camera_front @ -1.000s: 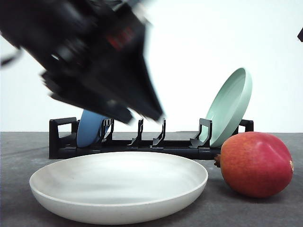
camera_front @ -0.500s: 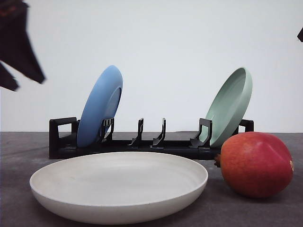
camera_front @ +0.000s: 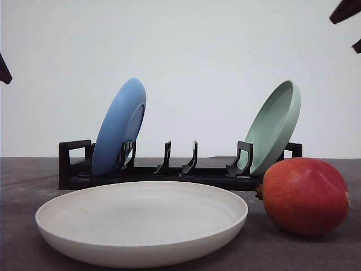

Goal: Place pomegranate in white plate

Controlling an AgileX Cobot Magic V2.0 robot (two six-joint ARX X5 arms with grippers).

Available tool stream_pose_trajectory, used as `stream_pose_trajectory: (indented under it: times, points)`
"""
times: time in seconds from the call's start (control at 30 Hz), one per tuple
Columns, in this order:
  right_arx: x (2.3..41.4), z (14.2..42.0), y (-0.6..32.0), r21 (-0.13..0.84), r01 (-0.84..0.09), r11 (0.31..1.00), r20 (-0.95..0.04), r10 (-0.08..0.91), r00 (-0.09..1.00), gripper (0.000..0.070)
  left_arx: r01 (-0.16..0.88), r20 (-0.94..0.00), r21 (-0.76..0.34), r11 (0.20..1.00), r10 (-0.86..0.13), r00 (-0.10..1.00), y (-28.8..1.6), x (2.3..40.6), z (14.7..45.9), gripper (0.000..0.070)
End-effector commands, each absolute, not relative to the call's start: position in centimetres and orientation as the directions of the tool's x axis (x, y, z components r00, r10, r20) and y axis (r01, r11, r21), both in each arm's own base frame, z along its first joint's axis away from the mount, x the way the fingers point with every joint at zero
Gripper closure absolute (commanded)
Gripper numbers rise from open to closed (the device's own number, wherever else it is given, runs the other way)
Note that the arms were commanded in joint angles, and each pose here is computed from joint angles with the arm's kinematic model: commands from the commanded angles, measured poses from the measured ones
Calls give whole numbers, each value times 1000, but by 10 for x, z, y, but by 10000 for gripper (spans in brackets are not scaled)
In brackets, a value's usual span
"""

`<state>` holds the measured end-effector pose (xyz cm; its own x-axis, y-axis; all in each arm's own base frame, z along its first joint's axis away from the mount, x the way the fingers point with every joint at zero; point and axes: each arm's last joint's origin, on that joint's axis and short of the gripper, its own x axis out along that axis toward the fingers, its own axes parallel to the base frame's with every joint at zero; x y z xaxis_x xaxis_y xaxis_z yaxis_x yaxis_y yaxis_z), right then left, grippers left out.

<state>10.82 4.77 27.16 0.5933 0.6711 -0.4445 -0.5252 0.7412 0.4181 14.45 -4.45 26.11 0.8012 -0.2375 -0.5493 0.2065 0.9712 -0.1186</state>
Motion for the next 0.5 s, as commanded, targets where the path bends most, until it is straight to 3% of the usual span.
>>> stream_pose_trajectory:
  times: [0.0, 0.13, 0.3, 0.47]
  points:
    - [110, 273, 50, 469, -492, 733, -458, 679, 575, 349, 217, -537, -114, 970, -244, 807, -45, 145, 264, 387]
    - [118, 261, 56, 453, -427, 783, -570, 622, 537, 343, 217, -537, -113, 970, -243, 807, -45, 145, 264, 387]
    - [132, 244, 69, 426, -370, 826, -689, 561, 458, 219, 217, -537, -114, 970, -244, 808, -45, 145, 264, 387]
    - [146, 232, 83, 386, -345, 856, -769, 505, 392, 216, 217, -536, -114, 969, -244, 808, -45, 146, 264, 387]
